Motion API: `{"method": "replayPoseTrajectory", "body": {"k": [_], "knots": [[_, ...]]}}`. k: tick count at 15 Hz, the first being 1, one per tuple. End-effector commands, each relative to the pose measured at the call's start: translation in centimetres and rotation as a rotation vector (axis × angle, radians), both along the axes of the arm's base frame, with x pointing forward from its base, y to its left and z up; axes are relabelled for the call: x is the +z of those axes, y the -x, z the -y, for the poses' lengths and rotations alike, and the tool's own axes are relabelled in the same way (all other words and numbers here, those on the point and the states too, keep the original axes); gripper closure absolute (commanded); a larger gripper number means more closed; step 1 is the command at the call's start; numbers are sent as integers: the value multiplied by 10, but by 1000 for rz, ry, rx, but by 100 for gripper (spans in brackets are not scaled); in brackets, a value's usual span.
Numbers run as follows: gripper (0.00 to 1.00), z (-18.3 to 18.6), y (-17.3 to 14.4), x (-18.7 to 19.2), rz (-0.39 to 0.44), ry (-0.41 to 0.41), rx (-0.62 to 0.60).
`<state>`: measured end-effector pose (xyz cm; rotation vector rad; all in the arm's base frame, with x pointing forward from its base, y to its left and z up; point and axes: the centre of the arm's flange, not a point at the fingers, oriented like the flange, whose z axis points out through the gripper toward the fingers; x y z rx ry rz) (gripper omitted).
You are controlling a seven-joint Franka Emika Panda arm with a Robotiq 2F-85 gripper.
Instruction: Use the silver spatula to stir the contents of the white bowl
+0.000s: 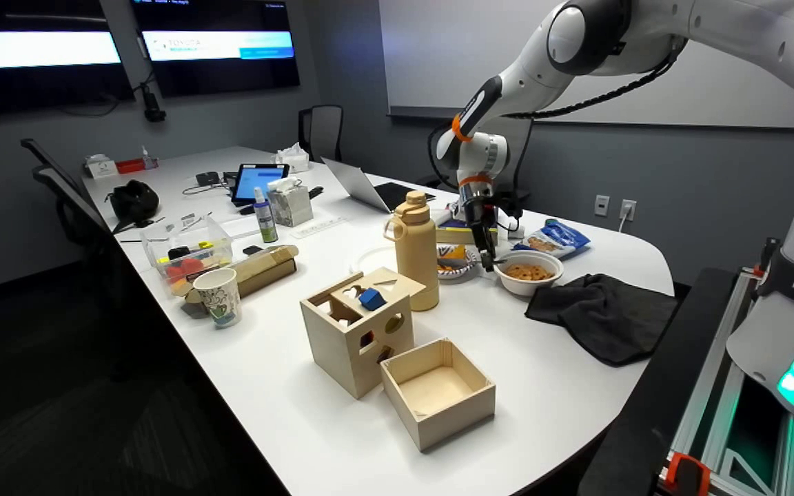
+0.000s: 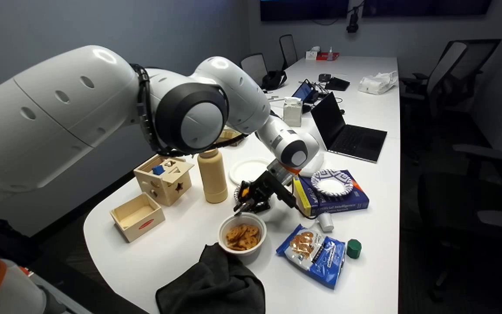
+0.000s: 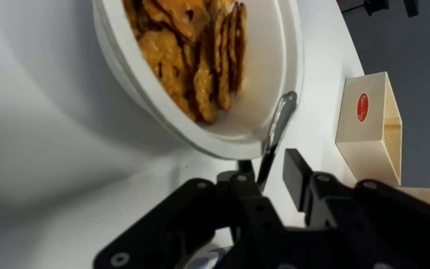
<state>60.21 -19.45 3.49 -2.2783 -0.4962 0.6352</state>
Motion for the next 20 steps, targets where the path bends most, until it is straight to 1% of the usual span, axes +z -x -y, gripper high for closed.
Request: {"method": "replayPoseTrajectory", "body": {"k": [1, 8, 10, 13, 14, 17, 20], "knots": [[99, 2, -7, 1, -15, -30, -16], [99, 0, -5, 10, -37, -41, -11], [99, -2, -3, 23, -53, -36, -8], [99, -3, 0, 53, -106, -11, -2], [99, -4, 0, 63, -144, 8, 0], [99, -9, 1, 90, -278, 113, -45], [99, -20, -4, 102, -374, 225, -92]]}}
